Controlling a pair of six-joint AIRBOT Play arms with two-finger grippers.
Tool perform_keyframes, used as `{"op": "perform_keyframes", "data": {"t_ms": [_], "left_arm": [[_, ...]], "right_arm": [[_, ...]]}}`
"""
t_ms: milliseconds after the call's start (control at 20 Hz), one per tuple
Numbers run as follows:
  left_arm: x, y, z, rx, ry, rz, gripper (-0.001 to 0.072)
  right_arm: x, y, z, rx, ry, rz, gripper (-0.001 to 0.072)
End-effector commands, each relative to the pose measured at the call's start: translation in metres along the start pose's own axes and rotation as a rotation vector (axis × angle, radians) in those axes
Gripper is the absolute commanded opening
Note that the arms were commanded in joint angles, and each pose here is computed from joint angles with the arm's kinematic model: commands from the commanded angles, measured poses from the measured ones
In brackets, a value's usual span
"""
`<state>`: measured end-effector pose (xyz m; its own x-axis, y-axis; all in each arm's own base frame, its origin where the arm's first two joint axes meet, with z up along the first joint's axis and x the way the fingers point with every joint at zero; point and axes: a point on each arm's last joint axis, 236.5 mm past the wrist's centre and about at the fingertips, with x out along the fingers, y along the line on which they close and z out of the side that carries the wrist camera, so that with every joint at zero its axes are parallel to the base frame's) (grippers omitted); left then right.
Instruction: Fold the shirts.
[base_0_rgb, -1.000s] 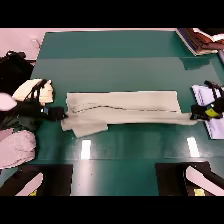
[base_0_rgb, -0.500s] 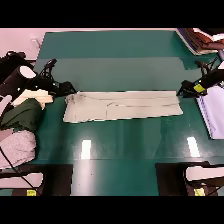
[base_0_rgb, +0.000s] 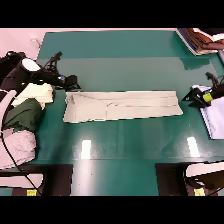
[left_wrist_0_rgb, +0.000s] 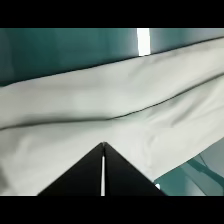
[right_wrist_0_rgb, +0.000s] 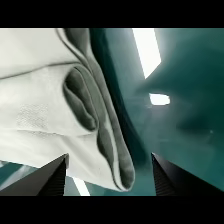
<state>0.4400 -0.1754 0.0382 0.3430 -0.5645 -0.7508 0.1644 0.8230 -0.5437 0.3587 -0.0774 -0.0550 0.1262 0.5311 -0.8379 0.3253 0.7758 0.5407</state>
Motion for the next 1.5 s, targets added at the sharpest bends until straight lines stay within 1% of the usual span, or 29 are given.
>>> {"op": "perform_keyframes", "data": {"t_ms": [0, 150, 200, 250, 300, 350, 550, 650, 800, 1100, 1200, 1350, 1450], "left_arm": [[0.023, -0.043, 0.004, 0.024, -0.057, -0.023, 0.0025], [0.060, -0.072, -0.020, 0.054, -0.002, -0.047, 0.0025], [0.073, -0.079, -0.028, 0.066, 0.018, -0.051, 0.0025], [0.086, -0.085, -0.037, 0.077, 0.039, -0.057, 0.0024], [0.099, -0.092, -0.045, 0.088, 0.060, -0.063, 0.0025], [0.110, -0.098, -0.050, 0.100, 0.083, -0.069, 0.0025], [0.143, -0.130, -0.054, 0.153, 0.113, -0.106, 0.0024], [0.154, -0.141, -0.052, 0.167, 0.114, -0.120, 0.0025], [0.169, -0.144, -0.054, 0.128, 0.137, -0.126, 0.0025], [0.180, -0.141, -0.057, 0.111, 0.138, -0.125, 0.0025], [0.181, -0.142, -0.053, 0.105, 0.124, -0.125, 0.0025], [0.171, -0.136, -0.042, 0.099, 0.120, -0.124, 0.0024], [0.144, -0.125, -0.012, 0.115, 0.073, -0.101, 0.0024]], "right_arm": [[0.031, 0.003, -0.005, 0.073, 0.017, 0.175, 0.0602], [0.054, 0.021, 0.000, 0.079, 0.030, 0.247, 0.0590], [0.058, 0.028, 0.000, 0.057, 0.038, 0.252, 0.0503], [0.060, 0.037, 0.001, 0.014, 0.041, 0.254, 0.0348], [0.058, 0.048, 0.001, -0.040, 0.044, 0.251, 0.0147], [0.050, 0.060, 0.006, -0.092, 0.024, 0.247, 0.0018], [-0.022, 0.133, 0.017, -0.299, -0.106, 0.223, 0.0018], [-0.058, 0.182, 0.010, -0.410, -0.178, 0.213, 0.0017], [-0.094, 0.259, -0.013, -0.545, -0.268, 0.223, 0.0017], [-0.099, 0.375, -0.073, -0.756, -0.274, 0.313, 0.0018], [-0.092, 0.398, -0.089, -0.794, -0.267, 0.340, 0.0018], [-0.080, 0.413, -0.111, -0.840, -0.227, 0.360, 0.0018], [-0.076, 0.425, -0.119, -0.862, -0.227, 0.377, 0.0018]]}}
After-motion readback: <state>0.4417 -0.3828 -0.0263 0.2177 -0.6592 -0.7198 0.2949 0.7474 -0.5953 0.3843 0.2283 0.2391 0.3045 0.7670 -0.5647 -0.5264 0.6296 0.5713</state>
